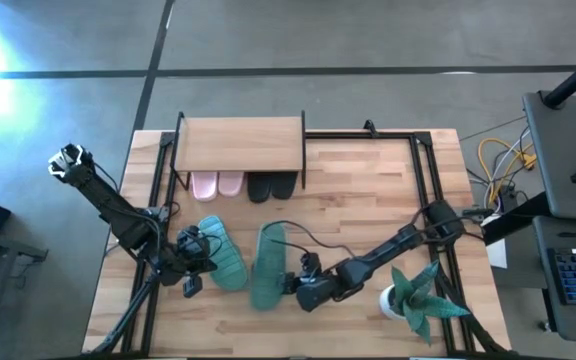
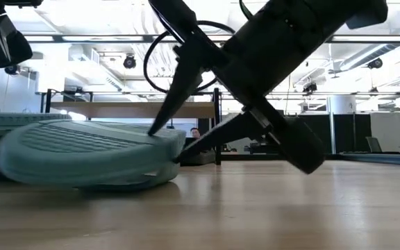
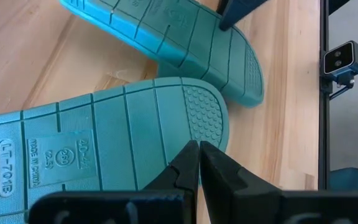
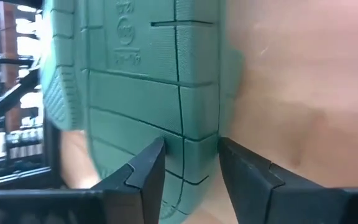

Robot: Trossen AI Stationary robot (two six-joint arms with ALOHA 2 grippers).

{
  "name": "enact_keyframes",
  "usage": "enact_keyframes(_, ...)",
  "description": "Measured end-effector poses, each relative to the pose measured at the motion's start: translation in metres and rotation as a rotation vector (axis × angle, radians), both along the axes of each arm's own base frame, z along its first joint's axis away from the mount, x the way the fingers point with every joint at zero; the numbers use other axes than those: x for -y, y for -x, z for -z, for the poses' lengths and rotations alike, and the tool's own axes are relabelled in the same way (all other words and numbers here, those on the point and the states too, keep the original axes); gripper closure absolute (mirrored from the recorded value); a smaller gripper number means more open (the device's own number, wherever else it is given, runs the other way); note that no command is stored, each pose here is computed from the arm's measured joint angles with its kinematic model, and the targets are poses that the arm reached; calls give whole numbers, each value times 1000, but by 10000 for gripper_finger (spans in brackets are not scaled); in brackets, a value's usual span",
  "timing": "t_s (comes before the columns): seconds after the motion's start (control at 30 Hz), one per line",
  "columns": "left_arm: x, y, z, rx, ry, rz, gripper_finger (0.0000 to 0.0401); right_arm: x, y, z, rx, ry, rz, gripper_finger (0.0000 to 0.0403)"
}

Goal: Pick and place slides into the shelf
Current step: Put the right green slide on the shelf

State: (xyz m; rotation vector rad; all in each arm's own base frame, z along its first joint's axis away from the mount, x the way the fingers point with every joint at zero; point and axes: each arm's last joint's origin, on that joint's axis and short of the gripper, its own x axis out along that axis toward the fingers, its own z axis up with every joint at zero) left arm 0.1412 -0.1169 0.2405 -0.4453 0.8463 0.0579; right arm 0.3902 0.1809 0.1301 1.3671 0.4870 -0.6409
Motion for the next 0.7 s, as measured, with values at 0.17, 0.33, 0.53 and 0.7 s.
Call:
enact_keyframes(0.17, 0, 0, 0, -1, -1, 0, 401, 6, 12, -10, -107, 74, -16, 231)
enact_keyframes(0.33, 0, 0, 1, -4, -4, 0, 401, 18, 25, -25, -195, 184, 1, 195)
enact_keyframes(0.53, 0, 1, 1, -8, -7, 0, 401, 39, 22, -36, -238, 206, -43, 166)
enact_keyframes(0.7, 0, 1, 1, -7, -5, -3, 401, 41, 11, -45, -198, 192, -153, 159)
